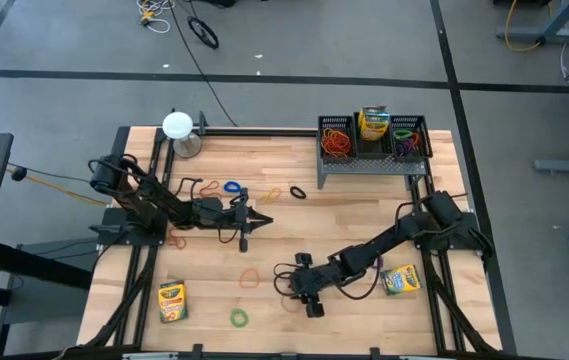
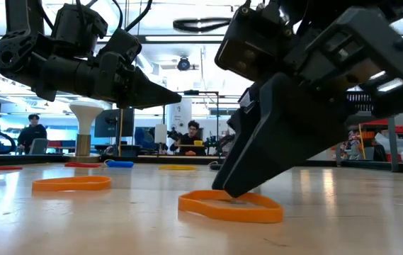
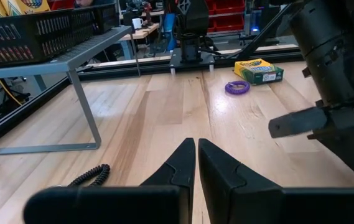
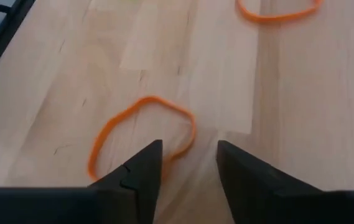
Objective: Pick & Place Office Desk Supplies
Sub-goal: Put the orange rubber band into the left black bin on the shelf
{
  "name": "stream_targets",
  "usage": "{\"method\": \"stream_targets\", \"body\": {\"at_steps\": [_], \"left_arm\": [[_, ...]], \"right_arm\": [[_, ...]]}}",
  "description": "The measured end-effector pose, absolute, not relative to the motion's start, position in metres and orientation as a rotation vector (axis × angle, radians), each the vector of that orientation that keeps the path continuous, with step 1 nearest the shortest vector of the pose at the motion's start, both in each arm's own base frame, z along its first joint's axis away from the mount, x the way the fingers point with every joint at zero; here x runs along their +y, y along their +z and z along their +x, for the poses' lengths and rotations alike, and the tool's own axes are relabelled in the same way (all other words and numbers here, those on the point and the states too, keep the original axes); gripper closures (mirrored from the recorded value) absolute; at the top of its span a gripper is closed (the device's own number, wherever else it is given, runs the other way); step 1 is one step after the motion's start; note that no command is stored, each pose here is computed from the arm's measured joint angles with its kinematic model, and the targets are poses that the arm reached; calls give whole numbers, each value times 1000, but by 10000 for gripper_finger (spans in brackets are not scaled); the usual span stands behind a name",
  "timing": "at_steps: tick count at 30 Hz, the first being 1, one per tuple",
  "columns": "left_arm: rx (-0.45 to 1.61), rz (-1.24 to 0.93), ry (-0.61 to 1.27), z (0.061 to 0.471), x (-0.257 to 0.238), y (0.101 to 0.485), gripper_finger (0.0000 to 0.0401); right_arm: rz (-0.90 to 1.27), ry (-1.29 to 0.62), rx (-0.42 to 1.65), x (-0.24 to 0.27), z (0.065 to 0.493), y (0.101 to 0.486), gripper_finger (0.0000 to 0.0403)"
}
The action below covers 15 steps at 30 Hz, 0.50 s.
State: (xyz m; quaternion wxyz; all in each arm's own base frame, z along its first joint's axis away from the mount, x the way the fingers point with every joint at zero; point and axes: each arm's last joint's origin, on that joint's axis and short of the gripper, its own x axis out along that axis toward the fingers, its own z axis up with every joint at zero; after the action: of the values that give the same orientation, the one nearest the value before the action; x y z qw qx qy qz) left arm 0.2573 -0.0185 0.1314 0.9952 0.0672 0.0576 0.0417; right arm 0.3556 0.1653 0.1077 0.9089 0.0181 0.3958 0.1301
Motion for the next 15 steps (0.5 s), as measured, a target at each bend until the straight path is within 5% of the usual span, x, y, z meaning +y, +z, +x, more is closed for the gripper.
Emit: {"method": "stream_targets", "body": {"at_steps": [15], "left_arm": [[115,135,83,257,-19,131,375]], "right_arm": [[-21,320,830,164,356,104,390]]}}
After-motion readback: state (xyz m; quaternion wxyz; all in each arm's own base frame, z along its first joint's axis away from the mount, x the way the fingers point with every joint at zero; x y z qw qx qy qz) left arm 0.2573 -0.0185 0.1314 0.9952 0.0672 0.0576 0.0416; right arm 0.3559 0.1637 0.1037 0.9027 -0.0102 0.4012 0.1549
